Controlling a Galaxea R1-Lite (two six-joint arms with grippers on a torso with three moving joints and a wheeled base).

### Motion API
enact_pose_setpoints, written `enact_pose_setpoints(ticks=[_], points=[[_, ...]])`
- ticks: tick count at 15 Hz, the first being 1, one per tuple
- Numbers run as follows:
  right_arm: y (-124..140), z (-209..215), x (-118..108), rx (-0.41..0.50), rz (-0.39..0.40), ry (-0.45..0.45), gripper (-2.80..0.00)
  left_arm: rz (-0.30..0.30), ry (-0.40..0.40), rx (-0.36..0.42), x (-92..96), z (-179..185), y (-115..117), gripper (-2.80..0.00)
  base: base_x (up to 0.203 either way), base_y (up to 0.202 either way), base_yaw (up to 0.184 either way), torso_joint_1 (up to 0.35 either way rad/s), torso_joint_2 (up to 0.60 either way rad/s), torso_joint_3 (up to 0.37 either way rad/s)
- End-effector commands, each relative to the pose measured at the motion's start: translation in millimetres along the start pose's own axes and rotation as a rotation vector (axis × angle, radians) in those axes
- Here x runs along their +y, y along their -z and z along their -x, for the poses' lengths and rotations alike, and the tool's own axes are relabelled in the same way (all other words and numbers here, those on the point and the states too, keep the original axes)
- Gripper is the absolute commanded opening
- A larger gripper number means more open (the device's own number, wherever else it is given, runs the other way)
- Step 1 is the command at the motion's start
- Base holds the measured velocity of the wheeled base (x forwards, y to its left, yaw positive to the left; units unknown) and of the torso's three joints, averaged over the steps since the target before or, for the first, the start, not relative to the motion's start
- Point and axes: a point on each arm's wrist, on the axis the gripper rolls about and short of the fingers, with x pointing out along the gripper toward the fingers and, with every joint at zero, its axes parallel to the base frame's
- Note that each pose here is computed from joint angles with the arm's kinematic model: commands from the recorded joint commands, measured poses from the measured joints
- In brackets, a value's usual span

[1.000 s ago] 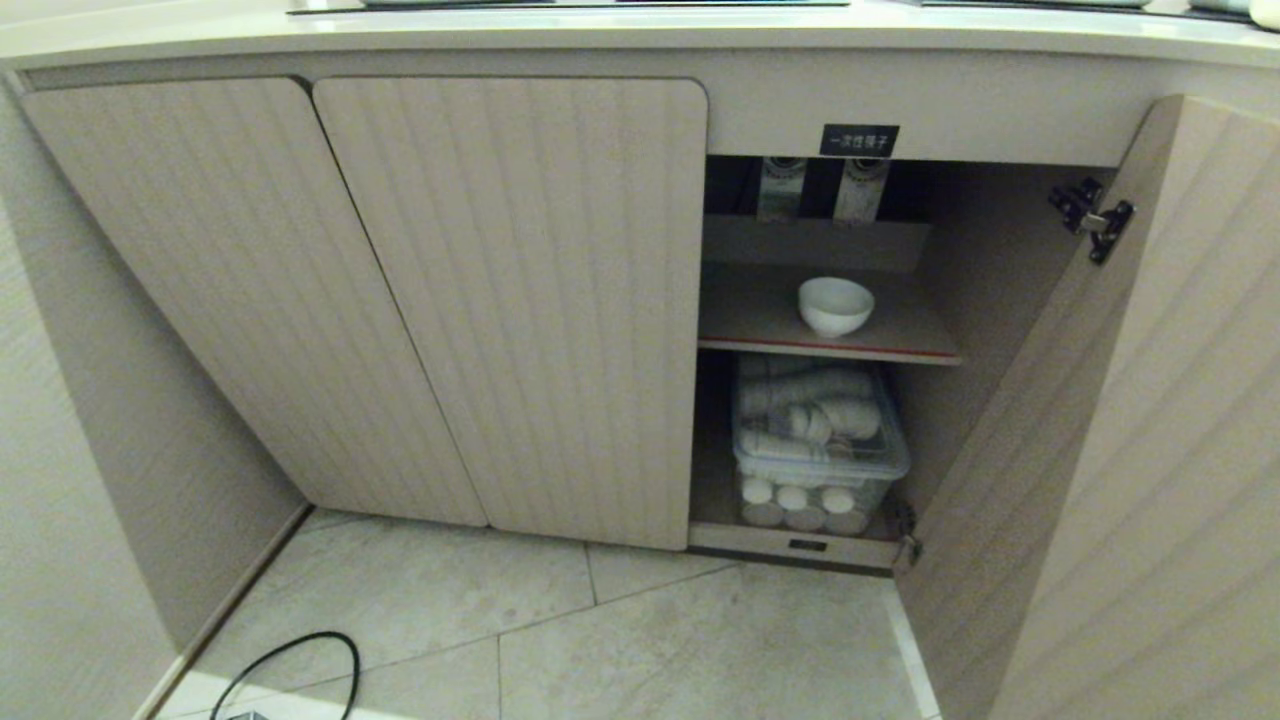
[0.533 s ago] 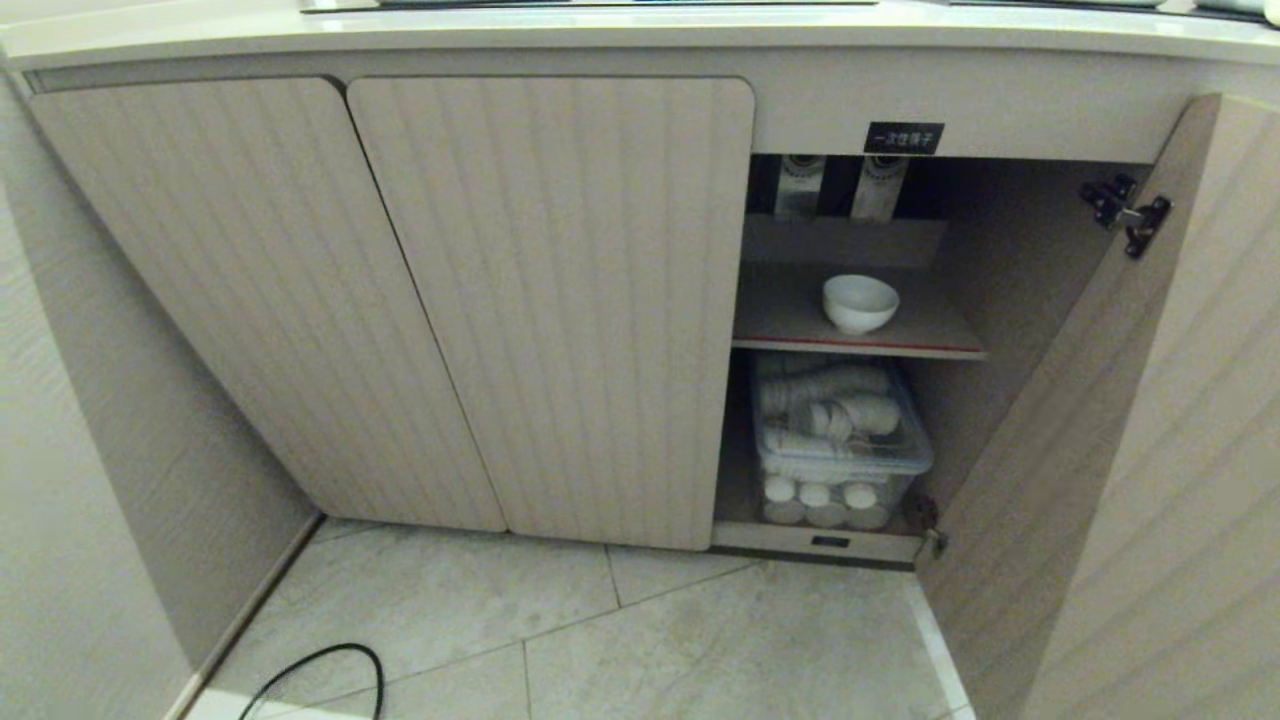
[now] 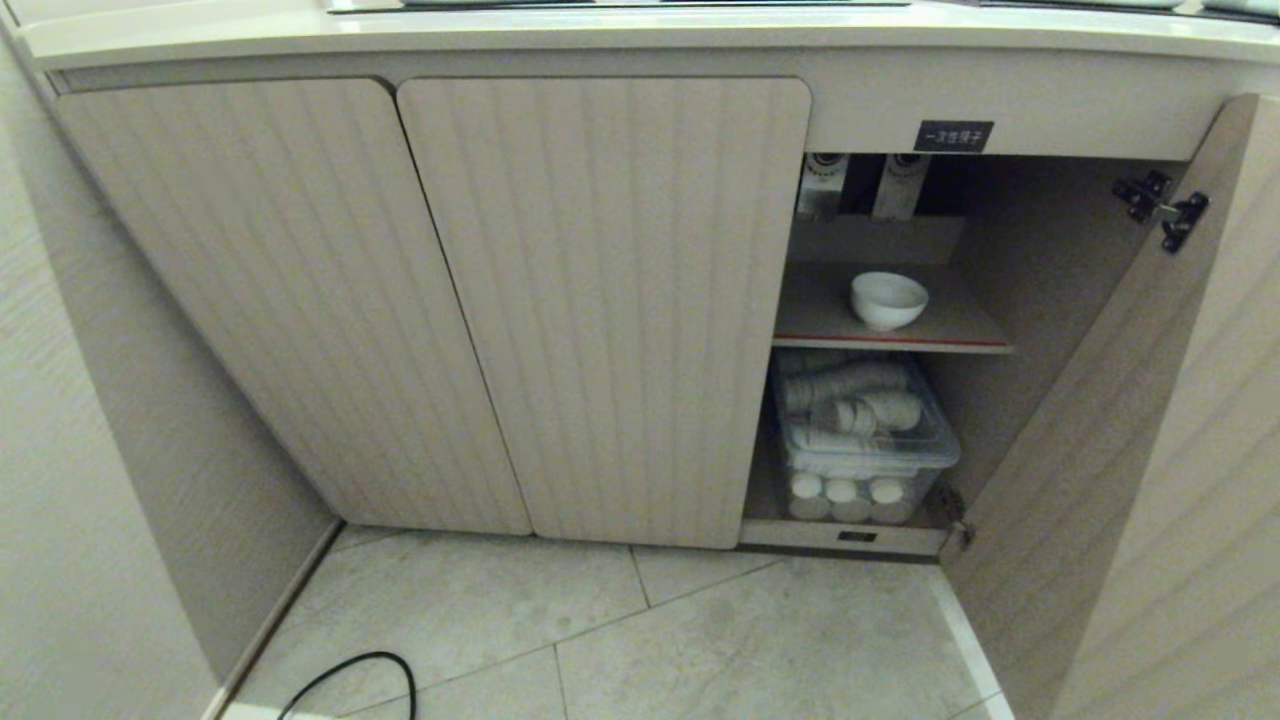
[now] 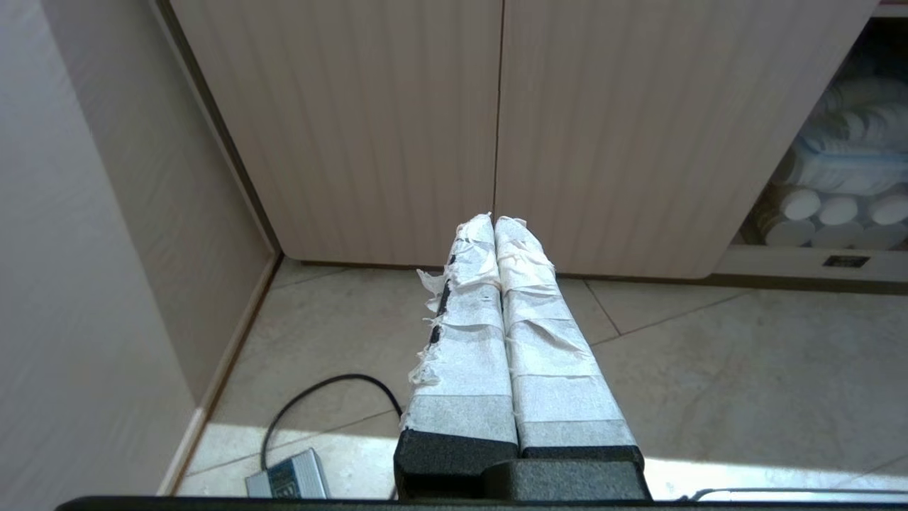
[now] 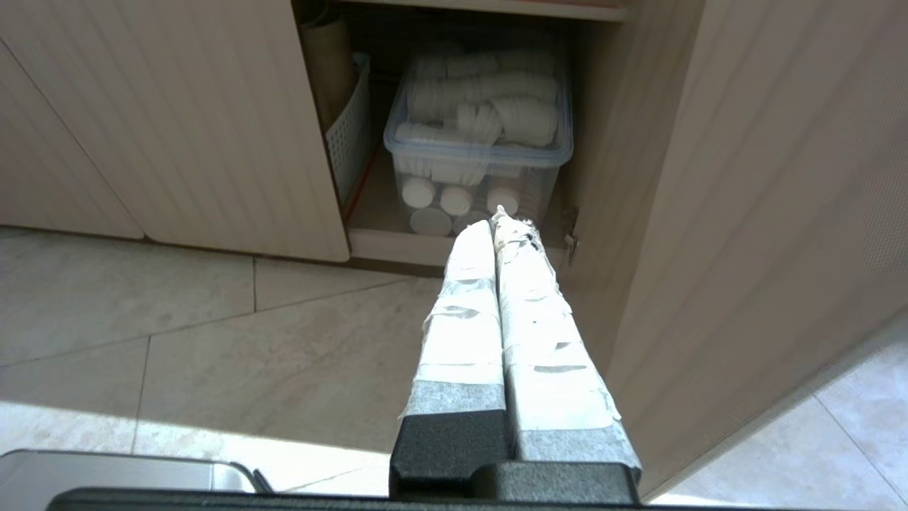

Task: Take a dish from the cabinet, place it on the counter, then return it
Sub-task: Take the bowl from the cabinet

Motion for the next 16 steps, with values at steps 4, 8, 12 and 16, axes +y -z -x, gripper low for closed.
enact_pose_setpoints(ticks=[4, 8, 12, 16], points=[[0.0, -0.1, 0.0, 0.002, 0.0, -0.001, -2.8, 0.002, 0.0, 0.001, 0.0, -0.1, 0.2, -2.8, 0.0, 0.0, 0.0, 0.0, 0.0, 0.0], [0.0, -0.1, 0.0, 0.002, 0.0, -0.001, -2.8, 0.002, 0.0, 0.001, 0.0, -0.1, 0.2, -2.8, 0.0, 0.0, 0.0, 0.0, 0.0, 0.0], [0.0, -0.1, 0.0, 0.002, 0.0, -0.001, -2.8, 0.0, 0.0, -0.001, 0.0, 0.1, -0.2, -2.8, 0.0, 0.0, 0.0, 0.0, 0.0, 0.0], [0.0, -0.1, 0.0, 0.002, 0.0, -0.001, -2.8, 0.002, 0.0, 0.001, 0.0, -0.1, 0.2, -2.8, 0.0, 0.0, 0.0, 0.0, 0.0, 0.0]])
